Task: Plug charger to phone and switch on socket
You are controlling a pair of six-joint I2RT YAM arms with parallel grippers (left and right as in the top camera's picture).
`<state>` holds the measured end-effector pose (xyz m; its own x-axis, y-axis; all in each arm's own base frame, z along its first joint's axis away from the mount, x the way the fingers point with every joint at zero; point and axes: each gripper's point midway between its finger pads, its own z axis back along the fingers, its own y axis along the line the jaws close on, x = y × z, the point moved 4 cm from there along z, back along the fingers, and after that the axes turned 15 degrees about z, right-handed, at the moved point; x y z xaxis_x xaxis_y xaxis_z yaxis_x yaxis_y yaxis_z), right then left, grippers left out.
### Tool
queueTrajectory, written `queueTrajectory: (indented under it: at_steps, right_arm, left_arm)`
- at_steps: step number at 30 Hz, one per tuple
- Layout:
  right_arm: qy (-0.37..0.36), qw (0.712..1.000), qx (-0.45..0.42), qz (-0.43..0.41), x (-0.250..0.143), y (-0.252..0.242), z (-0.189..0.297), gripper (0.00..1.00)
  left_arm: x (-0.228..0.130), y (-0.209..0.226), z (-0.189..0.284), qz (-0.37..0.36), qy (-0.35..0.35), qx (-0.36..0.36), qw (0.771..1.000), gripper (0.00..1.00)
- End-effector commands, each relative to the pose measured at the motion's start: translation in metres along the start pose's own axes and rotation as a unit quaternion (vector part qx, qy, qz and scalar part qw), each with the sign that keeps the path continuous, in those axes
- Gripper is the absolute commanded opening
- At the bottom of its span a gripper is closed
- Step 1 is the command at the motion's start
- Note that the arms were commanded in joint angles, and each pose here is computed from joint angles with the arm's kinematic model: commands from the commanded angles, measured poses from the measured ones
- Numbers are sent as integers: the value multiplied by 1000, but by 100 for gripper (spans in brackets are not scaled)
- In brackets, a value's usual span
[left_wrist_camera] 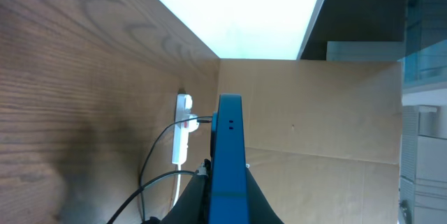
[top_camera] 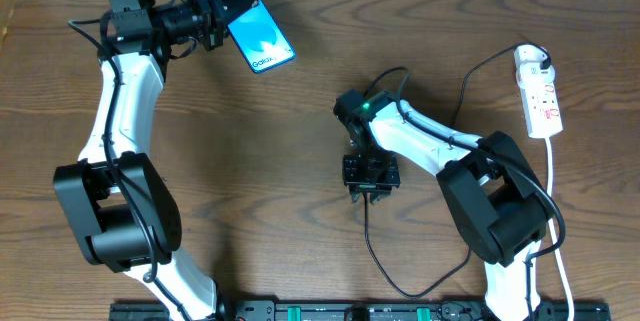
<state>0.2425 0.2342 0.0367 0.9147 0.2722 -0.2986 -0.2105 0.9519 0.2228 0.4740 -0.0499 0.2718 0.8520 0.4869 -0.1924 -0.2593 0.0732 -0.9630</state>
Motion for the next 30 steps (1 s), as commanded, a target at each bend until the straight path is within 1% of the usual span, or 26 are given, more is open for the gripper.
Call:
queueTrajectory:
  at_steps: [1,2,3,4,7,9,10,11,13,14,15,16,17,19,20,30]
  right_arm:
    - [-3,1000,-2,-2,5,-4,-4,15]
    - [-3,1000,-2,-3,5,-4,-4,5]
    - [-4,1000,-2,-4,6,-5,-4,1]
    - [-3,1000,2,-4,6,-5,-3,1]
    - [-7,999,52,13,13,-1,6,1]
    - [-29,988,141,47,27,7,19,1]
    - [-62,964,240,96,41,18,36,1]
    - [-112,913,358,162,54,30,65,1]
    - [-169,834,463,247,59,39,100,1]
    - [-187,806,489,276,59,41,111,1]
    - [-199,786,505,296,59,41,118,1]
    - [-217,758,524,323,58,42,127,1]
    - [-229,740,534,340,59,42,134,1]
    - [-240,717,545,361,59,44,141,1]
    - [-245,700,555,375,58,46,147,1]
    - [-256,693,551,388,59,46,149,1]
  left_arm:
    - [-5,-9,4,-22,7,-8,1000,7]
    - [-5,-9,4,-22,6,-8,1000,7]
    - [-5,-9,4,-22,6,-8,1000,7]
    - [-5,-9,4,-22,6,-8,1000,7]
    - [-5,-9,4,-22,6,-8,1000,7]
    - [-5,-9,4,-22,6,-8,1000,7]
    - [-5,-9,4,-22,6,-8,1000,7]
    - [-4,-9,4,-22,0,-6,1000,7]
    - [-1,-8,4,-22,-10,-3,1000,7]
    - [-1,-8,4,-22,-10,-3,1000,7]
    - [-1,-8,4,-22,-10,-3,1000,7]
    - [-1,-8,4,-22,-10,-3,1000,8]
    - [-1,-8,4,-22,-9,-3,1000,7]
    - [-2,-8,2,-23,-8,-3,1000,7]
    - [-4,-8,0,-24,-5,-2,1000,7]
    - [-29,-24,-37,-138,35,-19,990,7]
